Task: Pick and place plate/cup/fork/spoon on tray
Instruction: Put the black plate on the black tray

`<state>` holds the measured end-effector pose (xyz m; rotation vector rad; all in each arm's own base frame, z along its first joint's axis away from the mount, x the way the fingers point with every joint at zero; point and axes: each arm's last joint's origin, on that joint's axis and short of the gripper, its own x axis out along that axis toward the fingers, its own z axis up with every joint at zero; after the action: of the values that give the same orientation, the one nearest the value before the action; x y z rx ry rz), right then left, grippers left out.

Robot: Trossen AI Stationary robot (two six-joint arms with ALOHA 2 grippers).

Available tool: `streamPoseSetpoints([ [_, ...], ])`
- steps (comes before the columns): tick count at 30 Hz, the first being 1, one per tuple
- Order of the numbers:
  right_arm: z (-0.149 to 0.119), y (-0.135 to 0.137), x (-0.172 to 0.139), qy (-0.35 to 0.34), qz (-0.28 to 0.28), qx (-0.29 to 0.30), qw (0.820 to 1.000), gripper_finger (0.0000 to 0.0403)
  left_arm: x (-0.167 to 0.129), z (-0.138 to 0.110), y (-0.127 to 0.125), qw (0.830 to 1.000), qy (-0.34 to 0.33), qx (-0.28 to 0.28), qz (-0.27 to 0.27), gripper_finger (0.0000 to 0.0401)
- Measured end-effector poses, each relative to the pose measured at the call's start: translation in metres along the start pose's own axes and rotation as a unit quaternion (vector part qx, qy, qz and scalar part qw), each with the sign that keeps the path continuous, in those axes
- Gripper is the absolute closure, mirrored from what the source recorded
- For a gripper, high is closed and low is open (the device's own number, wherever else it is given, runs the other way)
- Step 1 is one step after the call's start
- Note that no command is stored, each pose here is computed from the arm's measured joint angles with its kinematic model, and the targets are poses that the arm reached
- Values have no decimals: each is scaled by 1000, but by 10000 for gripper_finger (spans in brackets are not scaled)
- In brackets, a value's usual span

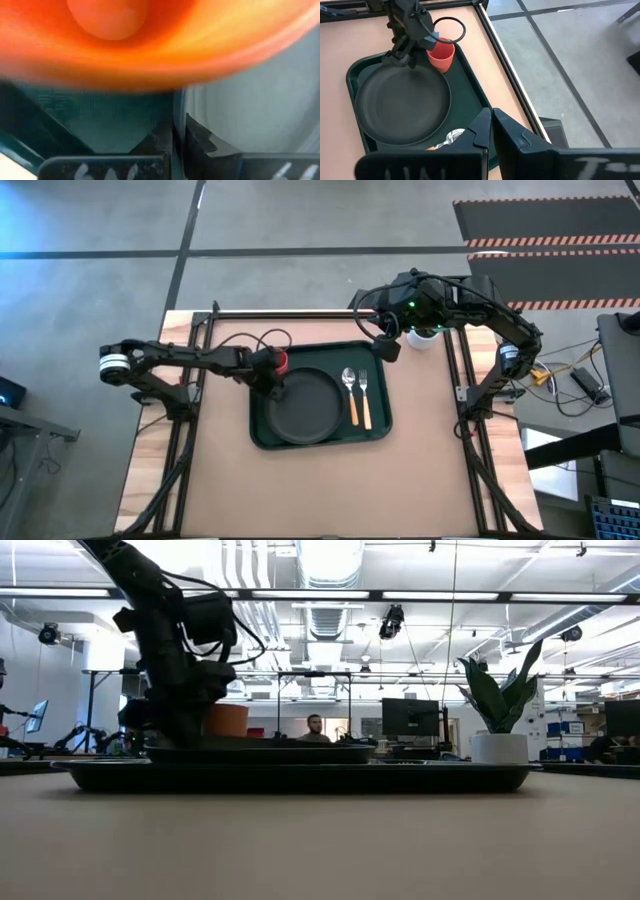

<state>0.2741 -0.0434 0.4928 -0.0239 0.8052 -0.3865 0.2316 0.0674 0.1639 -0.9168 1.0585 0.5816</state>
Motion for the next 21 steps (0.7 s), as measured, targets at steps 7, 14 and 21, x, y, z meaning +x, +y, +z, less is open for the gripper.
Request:
streamPoseSetpoints([
  [7, 0, 0, 0, 0, 0, -4, 1000, 394, -6, 6, -7, 1000, -12, 25, -11, 359],
  [14, 0, 0, 0, 1, 0, -8, 1000, 394, -10, 10, -11, 999, -21, 24, -20, 308],
  [21, -5, -1, 0, 24, -1, 0, 1000, 394, -17, 14, -21, 997, 5, 24, -76, 288],
])
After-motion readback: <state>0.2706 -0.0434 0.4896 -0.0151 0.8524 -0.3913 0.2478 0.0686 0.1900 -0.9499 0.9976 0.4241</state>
